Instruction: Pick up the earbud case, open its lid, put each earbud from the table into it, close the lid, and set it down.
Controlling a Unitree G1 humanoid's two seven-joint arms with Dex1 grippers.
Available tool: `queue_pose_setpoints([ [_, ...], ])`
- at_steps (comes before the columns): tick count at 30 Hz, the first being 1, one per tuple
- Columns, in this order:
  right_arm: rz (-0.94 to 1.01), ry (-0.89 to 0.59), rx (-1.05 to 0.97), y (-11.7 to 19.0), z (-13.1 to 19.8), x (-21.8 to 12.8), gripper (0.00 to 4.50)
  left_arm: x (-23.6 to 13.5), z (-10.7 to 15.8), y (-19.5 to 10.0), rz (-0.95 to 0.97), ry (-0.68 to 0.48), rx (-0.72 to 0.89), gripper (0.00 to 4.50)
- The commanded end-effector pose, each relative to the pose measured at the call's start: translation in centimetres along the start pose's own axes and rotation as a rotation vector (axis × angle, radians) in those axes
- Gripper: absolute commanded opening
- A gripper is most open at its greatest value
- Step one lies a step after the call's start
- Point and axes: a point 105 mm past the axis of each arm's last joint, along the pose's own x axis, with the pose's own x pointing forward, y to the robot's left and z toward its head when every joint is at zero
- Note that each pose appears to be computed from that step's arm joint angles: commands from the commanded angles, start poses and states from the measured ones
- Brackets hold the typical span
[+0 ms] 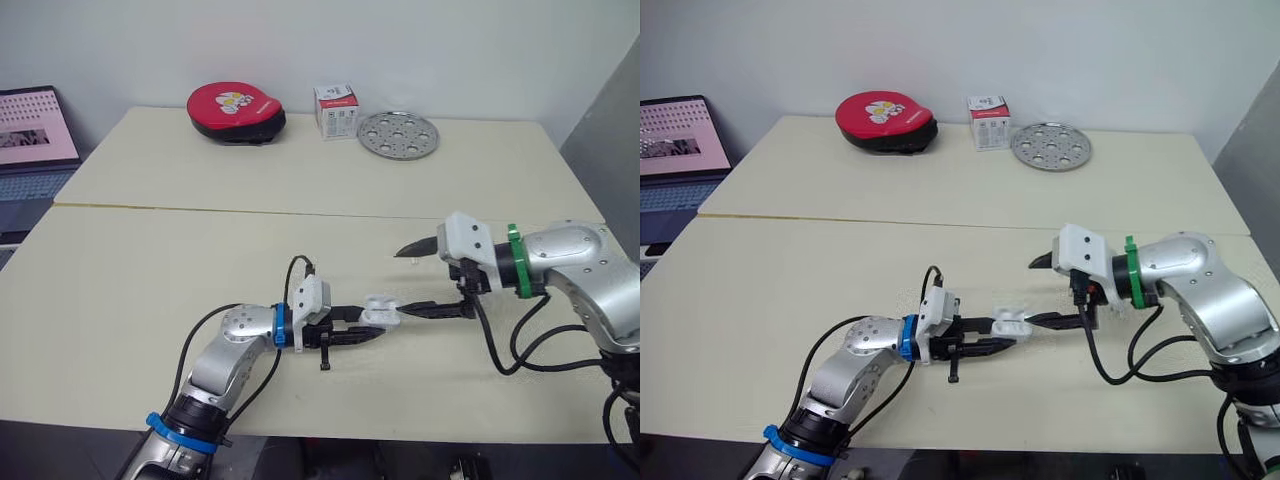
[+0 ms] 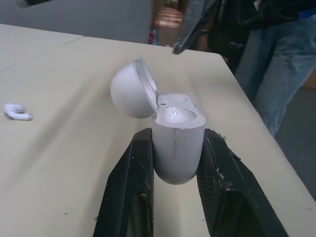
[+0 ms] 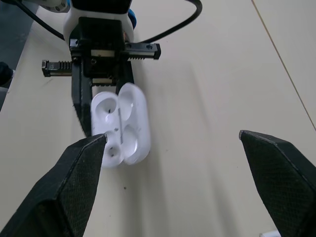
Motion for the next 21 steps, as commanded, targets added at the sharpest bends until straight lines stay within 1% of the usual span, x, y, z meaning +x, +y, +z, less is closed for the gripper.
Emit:
queue_pose_setpoints([
  [1,-0.115,-0.075,-0.094,-0.4,0.9,-2.1,4.50,-1.4,1.2,1.9,0.151,-0.062,0.025,0.81],
  [2,-0.168,-0.085,-0.107,-0.6,0.5,-2.7,4.50,-2.1,1.3,2.6,0.207,-0.067,0.038,0.81],
  [5,-0.311,-0.093,-0.007,-0.9,-1.7,-4.8,4.50,-4.7,1.5,4.4,0.389,-0.087,0.046,0.81],
  [6,-0.340,-0.102,0.022,-0.9,-2.2,-5.3,4.50,-5.2,1.5,4.7,0.422,-0.091,0.048,0.81],
  [8,-0.483,-0.118,0.110,-0.9,-4.3,-7.3,4.50,-7.0,1.4,5.4,0.518,-0.085,0.064,0.81],
  [10,-0.614,-0.094,0.170,-0.4,-6.8,-9.3,4.50,-8.8,1.3,6.0,0.615,-0.088,0.063,0.81],
  [13,-0.764,-0.020,0.241,1.5,-10.7,-12.1,4.50,-11.3,1.2,6.5,0.726,-0.081,0.077,0.81],
  [17,-0.830,0.082,0.307,4.3,-14.1,-14.0,4.50,-12.7,1.2,6.7,0.788,-0.073,0.082,0.81],
  [21,-0.821,0.158,0.362,6.6,-16.6,-14.7,4.50,-13.0,1.3,6.7,0.796,-0.067,0.094,0.81],
])
